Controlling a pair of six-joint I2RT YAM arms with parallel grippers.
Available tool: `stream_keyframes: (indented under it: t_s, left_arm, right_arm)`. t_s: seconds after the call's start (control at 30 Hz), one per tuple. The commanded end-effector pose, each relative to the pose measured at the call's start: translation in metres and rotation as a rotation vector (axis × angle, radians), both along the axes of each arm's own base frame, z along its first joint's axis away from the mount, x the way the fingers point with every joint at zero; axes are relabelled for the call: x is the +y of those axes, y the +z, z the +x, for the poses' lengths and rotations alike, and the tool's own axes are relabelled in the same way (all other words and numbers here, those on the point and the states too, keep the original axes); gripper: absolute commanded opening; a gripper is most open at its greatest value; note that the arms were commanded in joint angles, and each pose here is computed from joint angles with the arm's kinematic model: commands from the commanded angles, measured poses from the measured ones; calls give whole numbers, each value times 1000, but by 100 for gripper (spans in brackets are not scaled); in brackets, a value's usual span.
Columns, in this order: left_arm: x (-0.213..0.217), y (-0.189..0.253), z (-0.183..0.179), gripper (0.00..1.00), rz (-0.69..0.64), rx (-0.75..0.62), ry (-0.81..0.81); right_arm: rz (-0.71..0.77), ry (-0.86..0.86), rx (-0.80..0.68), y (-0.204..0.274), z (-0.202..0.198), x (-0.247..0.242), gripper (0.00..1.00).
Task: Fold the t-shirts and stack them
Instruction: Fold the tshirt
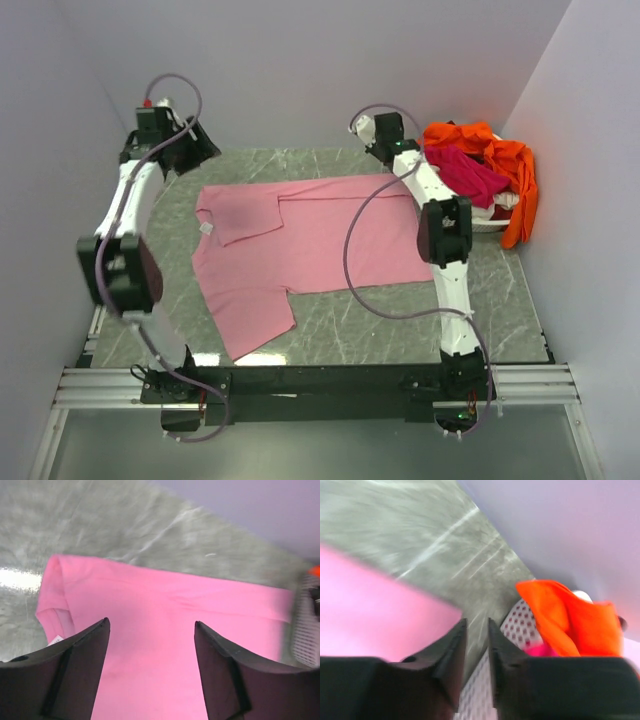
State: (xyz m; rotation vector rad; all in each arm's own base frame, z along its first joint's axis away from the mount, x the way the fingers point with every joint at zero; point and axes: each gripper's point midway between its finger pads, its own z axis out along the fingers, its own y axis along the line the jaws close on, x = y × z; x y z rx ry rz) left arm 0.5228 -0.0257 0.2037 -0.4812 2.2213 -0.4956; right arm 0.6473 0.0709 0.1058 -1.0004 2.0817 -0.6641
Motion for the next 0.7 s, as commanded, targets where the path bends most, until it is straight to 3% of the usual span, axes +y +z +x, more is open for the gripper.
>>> stream_keyframes:
  t_s: [0.0, 0.03, 0.07, 0.1, 0.17, 0.2, 0.27, 0.3, 0.33, 0.4, 0.47, 0.57, 0.67]
  left_arm:
    - [-20, 114, -57, 75, 31, -272, -65]
    - [-32, 91, -75, 75, 29, -221, -86]
    - [-32, 88, -89, 76, 32, -210, -80]
    - [-48, 84, -117, 76, 32, -197, -113]
    - [-70, 71, -149, 76, 55, -156, -149]
    - [-75, 66, -172, 76, 45, -144, -145]
    - [-95, 50, -204, 71, 28, -82, -173]
    - [-100, 41, -223, 70, 3, -51, -163]
    - [-115, 30, -242, 70, -7, -7, -195]
    - [-119, 5, -271, 69, -28, 79, -157]
    - [-133, -10, -299, 69, -42, 150, -184]
    - [-141, -46, -333, 68, -124, 309, -63]
    - [-139, -80, -362, 68, -52, 440, 13]
  right_arm:
    - [282, 161, -172, 154, -46, 54, 33]
    - [313, 193, -83, 134, -68, 61, 36]
    - [429, 297, -61, 163, -102, 82, 41]
    - [468, 339, 41, 140, -130, 89, 44]
    - [567, 444, 89, 163, -184, 103, 48]
    - [642, 521, 227, 135, -224, 118, 50]
    - [701, 603, 236, 153, -274, 122, 52]
    - [733, 610, 306, 131, -301, 124, 52]
    - [769, 665, 275, 150, -326, 126, 52]
    - [808, 656, 321, 134, -358, 122, 53]
    - [833, 634, 262, 146, -378, 114, 53]
    - [846, 595, 242, 136, -398, 105, 53]
    - [853, 556, 232, 121, -408, 98, 53]
